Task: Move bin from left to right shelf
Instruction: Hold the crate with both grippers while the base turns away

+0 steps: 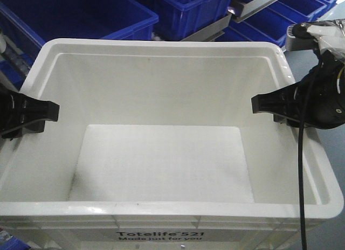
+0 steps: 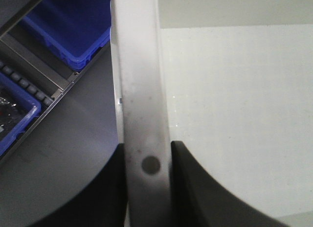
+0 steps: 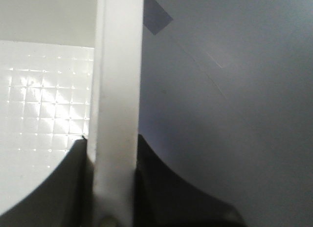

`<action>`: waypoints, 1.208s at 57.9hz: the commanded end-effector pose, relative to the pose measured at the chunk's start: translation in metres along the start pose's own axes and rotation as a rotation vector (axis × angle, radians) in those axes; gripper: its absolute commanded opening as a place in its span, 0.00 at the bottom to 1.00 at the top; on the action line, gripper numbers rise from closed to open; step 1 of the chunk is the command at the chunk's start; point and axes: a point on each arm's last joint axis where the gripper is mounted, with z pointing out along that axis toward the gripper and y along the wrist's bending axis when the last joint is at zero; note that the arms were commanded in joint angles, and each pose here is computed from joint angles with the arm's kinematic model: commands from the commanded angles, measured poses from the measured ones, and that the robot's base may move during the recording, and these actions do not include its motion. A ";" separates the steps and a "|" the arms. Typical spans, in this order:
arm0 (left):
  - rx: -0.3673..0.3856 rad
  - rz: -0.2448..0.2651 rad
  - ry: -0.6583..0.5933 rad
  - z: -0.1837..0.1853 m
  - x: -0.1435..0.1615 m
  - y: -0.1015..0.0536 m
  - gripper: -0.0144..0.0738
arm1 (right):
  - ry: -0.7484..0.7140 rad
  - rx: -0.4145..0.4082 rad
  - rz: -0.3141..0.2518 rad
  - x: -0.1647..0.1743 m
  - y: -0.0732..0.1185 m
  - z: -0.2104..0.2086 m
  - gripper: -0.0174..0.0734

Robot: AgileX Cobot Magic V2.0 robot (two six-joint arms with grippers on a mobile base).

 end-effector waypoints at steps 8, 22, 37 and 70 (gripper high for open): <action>0.116 0.005 -0.149 -0.022 -0.010 -0.010 0.16 | -0.175 -0.040 -0.015 -0.015 0.000 -0.020 0.19; 0.116 0.005 -0.147 -0.022 -0.009 -0.010 0.16 | -0.175 -0.040 -0.015 -0.015 0.000 -0.020 0.19; 0.115 0.005 -0.146 -0.022 -0.009 -0.010 0.16 | -0.174 -0.041 -0.014 -0.015 0.000 -0.020 0.19; 0.114 0.006 -0.147 -0.022 -0.009 -0.010 0.16 | -0.157 -0.036 -0.012 -0.014 0.000 -0.020 0.19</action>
